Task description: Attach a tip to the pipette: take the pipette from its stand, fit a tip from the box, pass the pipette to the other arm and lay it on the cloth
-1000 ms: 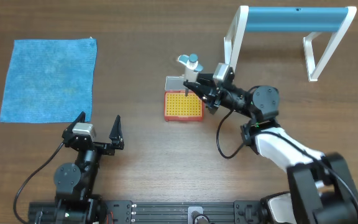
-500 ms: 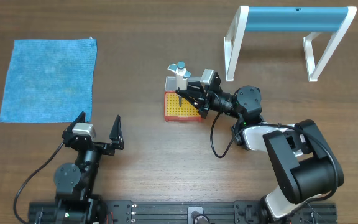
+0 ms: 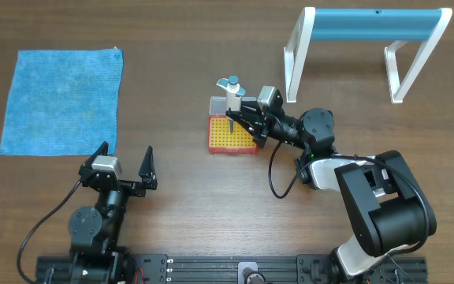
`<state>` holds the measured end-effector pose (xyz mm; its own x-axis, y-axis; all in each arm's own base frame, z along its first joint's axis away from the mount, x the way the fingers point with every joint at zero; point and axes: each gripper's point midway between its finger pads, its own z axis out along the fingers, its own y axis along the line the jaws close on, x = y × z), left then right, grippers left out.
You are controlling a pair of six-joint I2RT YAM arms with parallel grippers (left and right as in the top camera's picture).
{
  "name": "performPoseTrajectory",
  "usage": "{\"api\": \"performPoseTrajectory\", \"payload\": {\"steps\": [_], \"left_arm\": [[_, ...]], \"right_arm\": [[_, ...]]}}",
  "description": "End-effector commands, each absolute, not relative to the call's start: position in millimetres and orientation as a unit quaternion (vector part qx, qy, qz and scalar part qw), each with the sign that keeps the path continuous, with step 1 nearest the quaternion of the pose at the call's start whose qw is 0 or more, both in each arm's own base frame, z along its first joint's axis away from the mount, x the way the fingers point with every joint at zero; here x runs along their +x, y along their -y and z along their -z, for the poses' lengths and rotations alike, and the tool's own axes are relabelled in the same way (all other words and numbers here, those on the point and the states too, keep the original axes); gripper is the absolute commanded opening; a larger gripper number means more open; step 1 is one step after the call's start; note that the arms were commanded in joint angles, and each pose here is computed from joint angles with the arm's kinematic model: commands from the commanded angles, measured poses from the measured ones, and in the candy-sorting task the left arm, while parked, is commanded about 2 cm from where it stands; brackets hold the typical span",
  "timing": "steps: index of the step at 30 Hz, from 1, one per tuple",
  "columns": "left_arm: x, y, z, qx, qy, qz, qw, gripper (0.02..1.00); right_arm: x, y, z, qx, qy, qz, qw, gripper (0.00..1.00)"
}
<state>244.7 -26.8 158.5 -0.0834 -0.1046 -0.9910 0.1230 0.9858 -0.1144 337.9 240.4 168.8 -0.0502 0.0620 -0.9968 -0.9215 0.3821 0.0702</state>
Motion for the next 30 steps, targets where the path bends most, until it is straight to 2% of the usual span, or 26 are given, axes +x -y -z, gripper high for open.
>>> {"api": "performPoseTrajectory", "payload": {"steps": [1, 30], "left_arm": [[244.1, 29.8, -157.2, 0.013, -0.732, 0.089, 0.675, 0.998], [244.1, 29.8, -157.2, 0.013, -0.732, 0.089, 0.675, 0.998]], "right_arm": [[339.5, -237.9, -173.9, -0.361, -0.587, -0.417, 0.593, 0.077], [337.7, -240.1, -164.2, -0.352, -0.606, -0.431, 0.568, 0.08]]}}
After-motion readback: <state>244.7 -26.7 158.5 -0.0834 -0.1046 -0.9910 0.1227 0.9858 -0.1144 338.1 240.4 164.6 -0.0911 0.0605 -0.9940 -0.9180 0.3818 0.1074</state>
